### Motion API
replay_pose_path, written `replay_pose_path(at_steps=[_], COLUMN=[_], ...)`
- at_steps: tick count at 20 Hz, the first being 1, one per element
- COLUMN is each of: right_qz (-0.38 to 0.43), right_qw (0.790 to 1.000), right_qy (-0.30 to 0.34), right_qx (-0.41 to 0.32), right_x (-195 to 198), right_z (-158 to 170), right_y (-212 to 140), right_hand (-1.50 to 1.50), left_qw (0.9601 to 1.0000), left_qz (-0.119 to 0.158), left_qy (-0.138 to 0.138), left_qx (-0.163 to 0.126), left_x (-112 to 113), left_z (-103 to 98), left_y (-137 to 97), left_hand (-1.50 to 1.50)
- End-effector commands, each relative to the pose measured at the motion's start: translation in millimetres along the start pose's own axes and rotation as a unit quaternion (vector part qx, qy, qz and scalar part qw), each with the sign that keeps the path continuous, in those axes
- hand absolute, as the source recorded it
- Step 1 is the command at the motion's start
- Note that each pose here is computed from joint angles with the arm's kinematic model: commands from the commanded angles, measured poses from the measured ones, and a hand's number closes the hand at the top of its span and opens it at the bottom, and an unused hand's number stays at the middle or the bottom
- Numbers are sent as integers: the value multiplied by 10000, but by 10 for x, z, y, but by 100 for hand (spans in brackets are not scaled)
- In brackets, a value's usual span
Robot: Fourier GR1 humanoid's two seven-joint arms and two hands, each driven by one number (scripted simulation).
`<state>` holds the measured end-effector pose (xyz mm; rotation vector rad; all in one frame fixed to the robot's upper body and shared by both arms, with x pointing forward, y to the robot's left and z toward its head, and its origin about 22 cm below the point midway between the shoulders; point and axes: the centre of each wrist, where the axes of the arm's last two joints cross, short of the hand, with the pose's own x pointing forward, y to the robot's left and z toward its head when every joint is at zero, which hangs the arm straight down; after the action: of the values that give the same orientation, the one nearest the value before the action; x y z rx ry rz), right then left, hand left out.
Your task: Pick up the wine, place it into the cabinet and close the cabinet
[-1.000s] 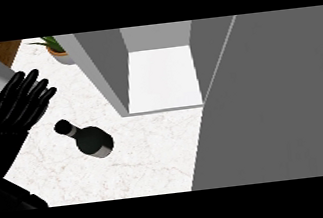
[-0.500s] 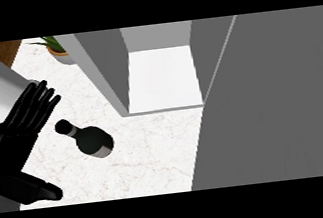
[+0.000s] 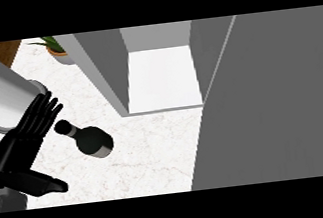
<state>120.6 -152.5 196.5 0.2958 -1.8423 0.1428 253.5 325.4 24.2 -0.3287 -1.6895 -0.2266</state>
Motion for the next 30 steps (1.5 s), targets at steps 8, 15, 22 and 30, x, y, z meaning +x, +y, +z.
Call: replay_pose_path(at_steps=[8,15,22,30], right_qz=[199,220,184,233], right_qw=[9979,9982,9986,9987], right_qy=[-577,-533,-470,-423], right_qx=[-231,-178,-153,-130], right_x=[289,334,317,286], right_z=[225,351,289,313], right_y=[-48,-91,-32,-46], right_hand=[-150,-150,-150,-150], left_qw=[9996,9994,9989,9951], left_qz=[-103,-118,46,676], left_qy=[260,295,463,691], left_qx=[-35,130,-3,-183], left_x=[-435,-779,-1056,-1368], left_z=[-96,21,98,64], left_y=[180,101,248,171], left_hand=[-150,-150,-150,-150])
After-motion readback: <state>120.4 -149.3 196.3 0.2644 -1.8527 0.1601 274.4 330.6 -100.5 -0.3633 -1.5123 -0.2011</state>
